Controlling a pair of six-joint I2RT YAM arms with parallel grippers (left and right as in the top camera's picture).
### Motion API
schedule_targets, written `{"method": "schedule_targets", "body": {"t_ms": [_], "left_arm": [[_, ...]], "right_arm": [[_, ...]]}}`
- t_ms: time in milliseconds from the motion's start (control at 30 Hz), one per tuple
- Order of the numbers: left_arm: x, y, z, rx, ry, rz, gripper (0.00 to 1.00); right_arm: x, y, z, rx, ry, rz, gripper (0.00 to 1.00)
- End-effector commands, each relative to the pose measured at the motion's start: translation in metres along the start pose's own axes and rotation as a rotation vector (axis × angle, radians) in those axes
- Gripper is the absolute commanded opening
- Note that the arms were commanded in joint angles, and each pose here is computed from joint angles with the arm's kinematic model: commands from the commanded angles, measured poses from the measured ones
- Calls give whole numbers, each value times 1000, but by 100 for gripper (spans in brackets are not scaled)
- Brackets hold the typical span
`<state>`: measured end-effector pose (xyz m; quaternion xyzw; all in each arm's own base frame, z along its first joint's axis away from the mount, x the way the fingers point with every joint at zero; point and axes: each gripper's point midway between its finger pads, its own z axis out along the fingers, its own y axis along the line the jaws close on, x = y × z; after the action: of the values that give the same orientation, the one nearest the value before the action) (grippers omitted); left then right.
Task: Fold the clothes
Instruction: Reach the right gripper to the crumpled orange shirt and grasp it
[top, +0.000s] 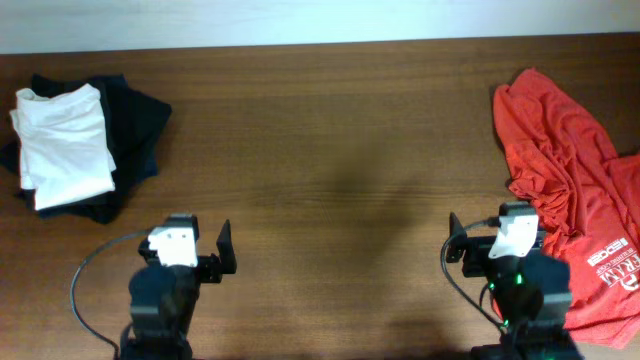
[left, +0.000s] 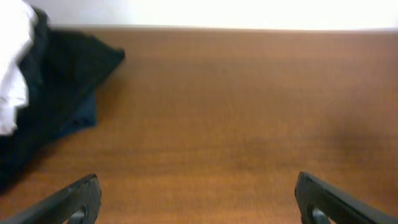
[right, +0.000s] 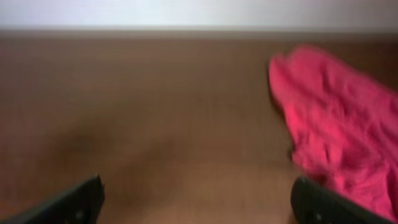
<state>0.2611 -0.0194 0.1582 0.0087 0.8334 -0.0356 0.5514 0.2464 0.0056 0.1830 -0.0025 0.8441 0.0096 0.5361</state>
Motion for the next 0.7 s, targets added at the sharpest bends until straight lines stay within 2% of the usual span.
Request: {"method": "schedule_targets", "body": {"t_ms": [0,100,167,200,233,267,300,367,467,600,667], "left_arm": [[-15,-8,10,33,142,4,99],[-17,-9,20,25,299,1,99],[-17,-9,25,23,337,0,99],[-16,-9,28,22,347,0,99],[-13,-8,29,22,359,0,99],[-11,-8,30,21,366,0,99],[-10,-8,31,21,372,0,99],[-10,-8,31,21,372,0,99],[-10,-8,31,21,371,0,99],[-10,-8,31,21,371,0,99],[-10,-8,31,21,371,0,99]], "right_arm": [[-14,-6,6,40,179,26,99],[-16,2,23,-1,375,30,99],[-10,3,36,-4,453,27,99],[-2,-2,41,22,489,27,90],[13,-17,45,111,555,75,76],[25,-35,44,221,604,147,74],[45,-61,40,375,677,242,81],[74,-86,42,503,774,377,81],[112,-105,48,565,922,433,80],[153,-121,63,612,1038,470,80],[163,-130,63,641,1059,487,71]]}}
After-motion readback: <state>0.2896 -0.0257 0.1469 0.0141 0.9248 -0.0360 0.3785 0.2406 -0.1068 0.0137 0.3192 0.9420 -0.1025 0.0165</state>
